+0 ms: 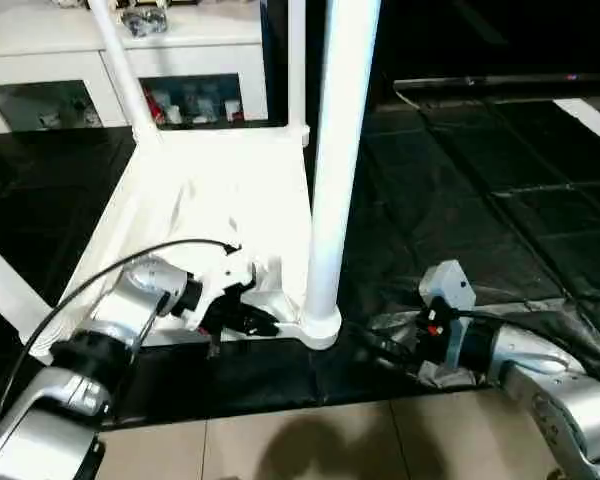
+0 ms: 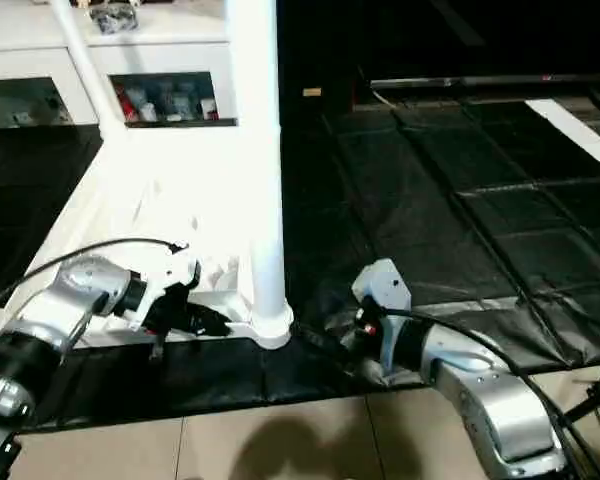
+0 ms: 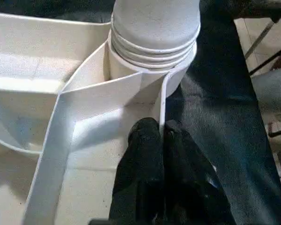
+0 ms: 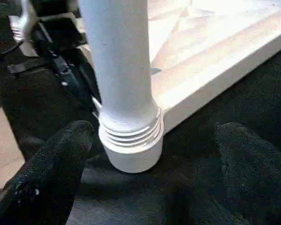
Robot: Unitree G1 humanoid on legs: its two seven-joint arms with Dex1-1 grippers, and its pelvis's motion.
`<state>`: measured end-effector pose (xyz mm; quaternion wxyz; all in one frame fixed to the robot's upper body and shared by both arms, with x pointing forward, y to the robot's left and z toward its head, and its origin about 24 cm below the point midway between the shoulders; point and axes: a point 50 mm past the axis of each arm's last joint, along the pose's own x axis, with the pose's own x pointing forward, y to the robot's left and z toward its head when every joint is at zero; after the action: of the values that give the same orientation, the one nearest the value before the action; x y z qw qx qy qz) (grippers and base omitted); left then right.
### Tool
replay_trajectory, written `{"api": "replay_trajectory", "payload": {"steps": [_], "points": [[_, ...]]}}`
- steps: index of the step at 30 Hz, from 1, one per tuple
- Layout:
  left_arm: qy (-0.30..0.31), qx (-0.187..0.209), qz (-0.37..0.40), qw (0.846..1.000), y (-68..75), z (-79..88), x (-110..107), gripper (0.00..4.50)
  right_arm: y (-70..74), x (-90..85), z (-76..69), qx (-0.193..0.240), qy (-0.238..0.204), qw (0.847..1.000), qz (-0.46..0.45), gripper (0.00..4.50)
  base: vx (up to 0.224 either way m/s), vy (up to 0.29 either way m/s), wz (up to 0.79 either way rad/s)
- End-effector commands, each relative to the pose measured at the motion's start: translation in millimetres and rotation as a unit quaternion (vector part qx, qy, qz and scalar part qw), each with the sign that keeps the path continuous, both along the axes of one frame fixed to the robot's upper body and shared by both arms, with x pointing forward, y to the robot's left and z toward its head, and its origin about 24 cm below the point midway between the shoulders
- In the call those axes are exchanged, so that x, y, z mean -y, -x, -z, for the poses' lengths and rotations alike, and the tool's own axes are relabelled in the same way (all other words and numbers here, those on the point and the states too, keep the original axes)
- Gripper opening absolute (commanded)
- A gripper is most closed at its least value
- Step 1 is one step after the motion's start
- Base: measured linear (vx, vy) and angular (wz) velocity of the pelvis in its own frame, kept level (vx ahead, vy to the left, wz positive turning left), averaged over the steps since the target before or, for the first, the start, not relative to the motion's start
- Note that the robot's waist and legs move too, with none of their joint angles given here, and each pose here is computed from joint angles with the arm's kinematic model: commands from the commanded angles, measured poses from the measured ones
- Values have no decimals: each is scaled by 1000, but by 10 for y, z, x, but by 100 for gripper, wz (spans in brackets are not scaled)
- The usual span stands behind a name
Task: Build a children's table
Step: Rotate table base, then rotate leg to tighten
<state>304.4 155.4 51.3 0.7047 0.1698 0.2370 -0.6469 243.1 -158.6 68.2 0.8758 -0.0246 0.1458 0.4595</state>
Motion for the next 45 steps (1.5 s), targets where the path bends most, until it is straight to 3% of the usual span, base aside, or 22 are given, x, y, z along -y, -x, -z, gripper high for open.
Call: {"api": "replay_trajectory", "payload": {"steps": [1,4,13,21,36,45], "points": [[10,0,1,1000,12,-27,30,3,-40,-10,-37,13,6,1000,-9,450,0,0,0],[10,-14,11,1000,54,-26,48,3,-101,-30,-35,19,17,999,-27,450,0,0,0],[3,-8,43,999,65,-24,104,3,-216,11,-65,13,20,994,-102,450,0,0,0],[-31,-5,114,993,99,1,205,3,-395,-143,-54,9,25,978,-207,450,0,0,0],[-54,7,146,988,36,-28,254,0,-526,-214,-3,-24,33,953,-300,301,0,0,0],[-57,6,148,987,33,-19,235,0,-548,-196,8,-31,26,950,-310,231,0,0,0]]}}
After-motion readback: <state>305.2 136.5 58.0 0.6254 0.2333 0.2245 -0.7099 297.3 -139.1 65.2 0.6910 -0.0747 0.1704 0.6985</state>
